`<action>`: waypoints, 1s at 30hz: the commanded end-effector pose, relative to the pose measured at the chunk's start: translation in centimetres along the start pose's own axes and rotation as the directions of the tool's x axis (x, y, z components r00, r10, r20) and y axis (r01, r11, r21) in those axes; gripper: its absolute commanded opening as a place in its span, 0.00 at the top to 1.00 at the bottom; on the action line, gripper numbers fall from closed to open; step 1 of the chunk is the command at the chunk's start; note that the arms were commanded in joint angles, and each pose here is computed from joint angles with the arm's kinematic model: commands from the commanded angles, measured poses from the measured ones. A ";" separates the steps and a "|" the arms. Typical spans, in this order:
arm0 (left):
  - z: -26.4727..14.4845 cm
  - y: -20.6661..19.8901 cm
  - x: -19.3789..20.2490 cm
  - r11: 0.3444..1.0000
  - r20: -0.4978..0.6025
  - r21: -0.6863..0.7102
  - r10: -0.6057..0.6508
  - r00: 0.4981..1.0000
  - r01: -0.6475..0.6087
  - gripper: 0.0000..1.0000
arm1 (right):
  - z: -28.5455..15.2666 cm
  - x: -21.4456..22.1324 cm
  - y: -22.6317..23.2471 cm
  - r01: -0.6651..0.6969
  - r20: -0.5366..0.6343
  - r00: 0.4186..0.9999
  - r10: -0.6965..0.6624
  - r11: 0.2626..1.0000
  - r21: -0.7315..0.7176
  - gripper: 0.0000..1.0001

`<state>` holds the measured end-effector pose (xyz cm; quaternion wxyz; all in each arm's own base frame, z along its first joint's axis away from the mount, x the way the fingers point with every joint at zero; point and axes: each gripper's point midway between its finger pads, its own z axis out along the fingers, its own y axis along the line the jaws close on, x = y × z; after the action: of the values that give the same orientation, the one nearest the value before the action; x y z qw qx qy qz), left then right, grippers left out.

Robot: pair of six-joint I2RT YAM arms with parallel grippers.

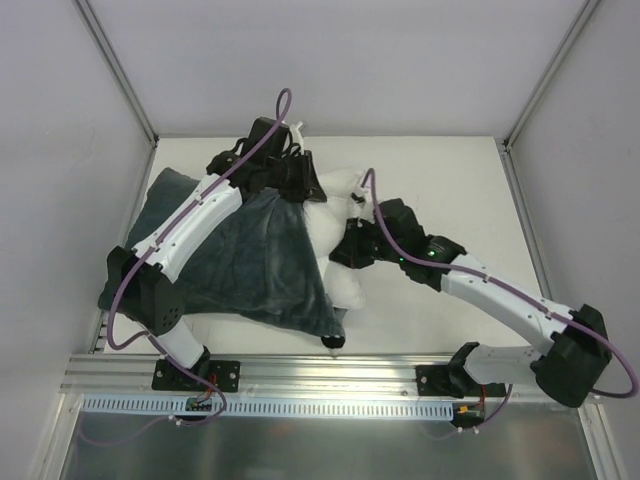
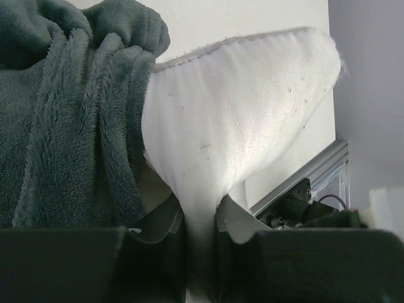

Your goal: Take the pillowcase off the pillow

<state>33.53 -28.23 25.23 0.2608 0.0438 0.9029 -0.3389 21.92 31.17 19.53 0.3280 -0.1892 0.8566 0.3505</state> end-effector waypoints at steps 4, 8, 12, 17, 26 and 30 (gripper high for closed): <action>-2.5 -5.1 -1.8 0.972 0.080 0.176 0.142 0.987 -0.154 0.11 | -9.4 -3.5 -9.8 -0.253 0.377 0.913 0.154 0.940 0.228 0.99; -5.3 -4.9 -2.4 0.972 0.158 0.145 0.161 0.974 -0.184 0.01 | -13.9 -1.9 -14.6 -0.370 0.456 0.871 0.182 0.854 0.365 0.99; -7.0 -0.1 -1.2 0.991 0.172 0.063 0.105 0.980 -0.117 0.01 | -16.1 -0.7 -16.7 -0.432 0.474 0.855 0.209 0.793 0.430 0.99; -9.7 4.9 2.2 0.991 0.222 -0.105 0.109 0.969 -0.087 0.01 | -16.5 -1.4 -17.8 -0.479 0.478 0.839 0.261 0.771 0.419 0.99; -11.3 16.6 8.7 0.843 0.313 -0.488 -0.074 0.947 0.227 0.04 | -17.3 -5.6 -19.9 -0.565 0.516 0.785 0.342 0.736 0.372 0.99; -9.3 18.1 10.9 0.811 0.236 -0.522 -0.159 0.959 0.263 0.07 | -17.7 -6.1 -21.4 -0.622 0.549 0.741 0.387 0.704 0.342 0.99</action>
<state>24.73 -10.48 17.04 0.3286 -0.1230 0.9278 -0.1270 27.89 5.20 18.47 0.3686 0.2150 0.8822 0.1990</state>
